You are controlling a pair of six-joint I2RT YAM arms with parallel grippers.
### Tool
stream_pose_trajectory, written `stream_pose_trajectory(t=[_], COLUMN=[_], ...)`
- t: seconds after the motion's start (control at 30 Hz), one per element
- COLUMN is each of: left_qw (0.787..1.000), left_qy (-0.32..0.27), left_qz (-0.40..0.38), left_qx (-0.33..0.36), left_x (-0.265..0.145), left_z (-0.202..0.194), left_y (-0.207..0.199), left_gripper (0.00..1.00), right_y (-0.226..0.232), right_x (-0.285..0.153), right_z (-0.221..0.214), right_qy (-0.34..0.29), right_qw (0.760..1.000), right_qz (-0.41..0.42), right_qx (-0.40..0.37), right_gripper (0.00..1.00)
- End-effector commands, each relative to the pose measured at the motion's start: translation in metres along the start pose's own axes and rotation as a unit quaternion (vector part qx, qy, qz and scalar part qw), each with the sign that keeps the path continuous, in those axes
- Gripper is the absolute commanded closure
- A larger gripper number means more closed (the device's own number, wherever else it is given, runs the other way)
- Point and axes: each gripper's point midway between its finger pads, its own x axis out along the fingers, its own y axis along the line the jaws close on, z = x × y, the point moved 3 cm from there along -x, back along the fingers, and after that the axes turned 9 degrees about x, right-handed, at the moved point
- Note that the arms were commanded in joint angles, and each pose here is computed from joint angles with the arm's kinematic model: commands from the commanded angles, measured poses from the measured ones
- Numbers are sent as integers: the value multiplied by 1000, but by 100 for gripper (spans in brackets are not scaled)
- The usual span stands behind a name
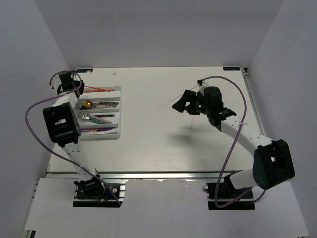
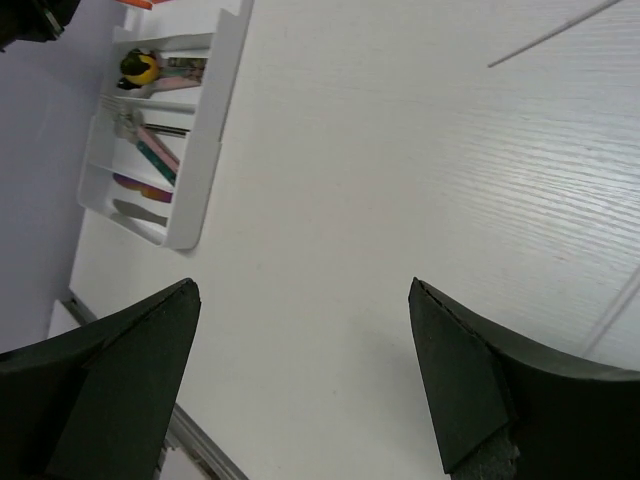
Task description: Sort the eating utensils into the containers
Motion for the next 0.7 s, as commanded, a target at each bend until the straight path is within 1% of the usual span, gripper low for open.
stream_pose_trajectory(t=[0.0, 0.07, 0.17, 0.27, 0.3, 0.33, 0.37, 0.4, 0.43, 0.5, 0.57, 0.6, 0.63, 0.67], left_qw=[1000, 1000, 999, 999, 999, 999, 999, 999, 999, 999, 998, 998, 996, 994], left_qy=[-12, -7, -2, -2, -2, -3, 1, 1, -2, 5, -7, 14, 1, -2], left_qz=[6, 13, 10, 6, 6, 2, 7, -2, -21, -29, -56, -62, -89, -101], left_qx=[-18, -25, -35, -36, -34, -34, -35, -36, -35, -24, -9, 10, 22, 37], left_x=[8, 18, 27, 28, 26, 23, 22, 16, 13, 1, -25, -37, -63, -77], left_z=[10, 4, -2, -3, -2, -2, -6, -5, -2, -3, 10, 3, 14, 15], left_y=[-12, -5, -1, -1, -2, -4, 0, -5, -14, -20, -41, -44, -64, -71], left_gripper=[84, 82, 74, 50, 42, 29, 26, 24, 21, 20, 18, 17, 17, 14], right_y=[-13, -13, -18, -25, -37, -41, -38, -51, -55, -64, -79, -86, -95, -101], right_x=[-5, -5, -1, 5, 9, 11, 14, 19, 21, 28, 28, 32, 30, 32], right_z=[6, 7, 11, 19, 12, 11, 18, 12, 13, 21, 23, 32, 29, 31], right_qy=[-15, -15, -16, -21, -1, 5, 4, 20, 22, 12, 9, -5, 5, 2], right_qw=[999, 998, 997, 995, 994, 992, 992, 988, 986, 980, 969, 960, 951, 945], right_qz=[-31, -32, -48, -76, -103, -114, -118, -146, -159, -195, -247, -279, -308, -328], right_qx=[-32, -43, -49, -54, -47, -46, -47, -39, -35, -28, -14, -8, -5, -4], right_gripper=[11, 11, 11, 11, 11, 11, 11, 11, 11, 11, 11, 11, 11, 11])
